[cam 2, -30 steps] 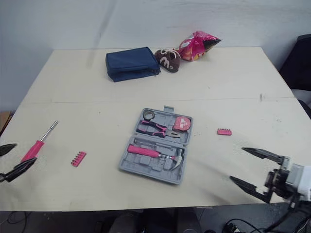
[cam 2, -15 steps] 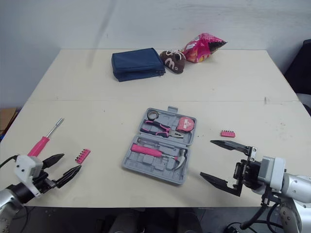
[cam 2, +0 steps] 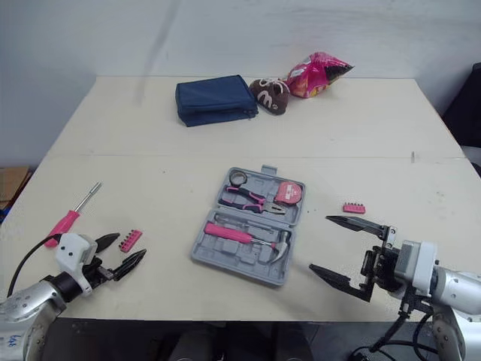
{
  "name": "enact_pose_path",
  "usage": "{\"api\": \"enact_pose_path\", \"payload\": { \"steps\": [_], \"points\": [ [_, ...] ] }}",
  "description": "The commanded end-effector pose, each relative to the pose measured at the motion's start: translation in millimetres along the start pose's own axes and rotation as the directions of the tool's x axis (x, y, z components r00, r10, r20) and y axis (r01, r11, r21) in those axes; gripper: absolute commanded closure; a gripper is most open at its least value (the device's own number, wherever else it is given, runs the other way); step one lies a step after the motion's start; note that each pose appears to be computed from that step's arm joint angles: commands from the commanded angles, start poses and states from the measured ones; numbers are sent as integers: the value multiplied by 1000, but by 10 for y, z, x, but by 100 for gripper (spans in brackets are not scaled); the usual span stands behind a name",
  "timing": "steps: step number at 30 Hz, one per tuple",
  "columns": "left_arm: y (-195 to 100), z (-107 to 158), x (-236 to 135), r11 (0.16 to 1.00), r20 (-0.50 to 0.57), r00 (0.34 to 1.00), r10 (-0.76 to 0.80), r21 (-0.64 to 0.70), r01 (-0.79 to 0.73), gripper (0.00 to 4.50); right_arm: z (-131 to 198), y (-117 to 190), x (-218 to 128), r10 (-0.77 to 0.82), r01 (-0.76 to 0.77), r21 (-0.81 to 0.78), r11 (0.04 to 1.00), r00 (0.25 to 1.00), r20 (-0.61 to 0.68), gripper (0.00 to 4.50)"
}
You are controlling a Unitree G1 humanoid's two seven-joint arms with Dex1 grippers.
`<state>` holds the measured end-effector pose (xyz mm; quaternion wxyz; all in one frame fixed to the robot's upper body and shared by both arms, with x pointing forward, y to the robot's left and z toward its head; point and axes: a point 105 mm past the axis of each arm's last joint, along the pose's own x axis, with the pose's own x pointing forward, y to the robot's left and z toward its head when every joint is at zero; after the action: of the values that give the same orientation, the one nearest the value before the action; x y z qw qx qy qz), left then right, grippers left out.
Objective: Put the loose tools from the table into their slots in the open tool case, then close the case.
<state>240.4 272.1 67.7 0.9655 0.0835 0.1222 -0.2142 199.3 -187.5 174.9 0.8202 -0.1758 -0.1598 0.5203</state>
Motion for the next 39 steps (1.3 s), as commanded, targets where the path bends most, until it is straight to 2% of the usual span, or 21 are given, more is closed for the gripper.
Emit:
{"api": "enact_pose_path", "payload": {
  "steps": [1, 2, 8, 9, 11, 15, 17, 19, 21, 24, 26, 28, 29, 31, 33, 36, 39],
  "points": [
    [-28, -333, -25, 998, -112, 994, 1, -64, -8, 61, 114, 11, 48, 0, 0, -35, 999, 1000, 6, 0],
    [-36, -375, -35, 997, -125, 992, -2, -72, -7, 88, 121, 11, 53, -2, 3, -35, 999, 1000, 5, 0],
    [-45, -509, -86, 997, -160, 987, 1, -81, -14, 353, 130, -3, 61, -17, 16, -38, 999, 1000, -4, 0],
    [-48, -499, -82, 997, -155, 988, -4, -75, -7, 377, 130, -7, 62, -18, 18, -39, 999, 1000, -5, 0],
    [-44, -468, -72, 998, -139, 990, -8, -68, -2, 379, 130, -15, 64, -21, 20, -39, 999, 1000, -6, 0],
    [-14, -158, 2, 1000, -12, 1000, -24, 8, 24, 379, 115, -32, 65, -25, 24, -39, 999, 1000, -7, 0],
    [-53, 144, 57, 995, 92, 993, -80, 66, 74, 379, 111, -41, 63, -26, 25, -39, 999, 1000, -9, 0],
    [-182, 504, 103, 973, 186, 961, -205, 142, 180, 379, 113, -46, 59, -26, 25, -39, 999, 1000, -12, 0],
    [-324, 742, 123, 930, 207, 918, -338, 223, 292, 379, 119, -50, 58, -25, 24, -39, 999, 1000, -15, 0],
    [-532, 968, 151, 809, 118, 839, -532, 365, 461, 379, 142, -33, 55, -11, 10, -40, 999, 999, -30, 0],
    [-638, 1165, 201, 732, 77, 779, -622, 410, 543, 379, 159, -9, 59, 7, -8, -36, 999, 999, -44, 0],
    [-781, 1211, 223, 590, -91, 693, -715, 453, 669, 379, 169, 5, 67, 17, -19, -33, 999, 998, -54, 0],
    [-814, 1199, 220, 536, -166, 660, -733, 457, 710, 379, 173, 7, 72, 20, -22, -33, 999, 998, -56, 0],
    [-880, 1285, 285, 469, -236, 620, -749, 472, 746, 379, 179, 3, 77, 18, -20, -33, 999, 998, -58, 0],
    [-959, 1366, 371, 414, -280, 591, -756, 494, 764, 379, 180, -1, 86, 15, -17, -31, 999, 998, -58, 0],
    [-1087, 1372, 558, 289, -428, 553, -715, 540, 791, 379, 171, -12, 126, 14, -16, -25, 1000, 998, -58, 0],
    [-1145, 1368, 666, 241, -497, 542, -678, 546, 803, 379, 156, -23, 148, 9, -10, -24, 1000, 998, -62, 0]
  ]
}}
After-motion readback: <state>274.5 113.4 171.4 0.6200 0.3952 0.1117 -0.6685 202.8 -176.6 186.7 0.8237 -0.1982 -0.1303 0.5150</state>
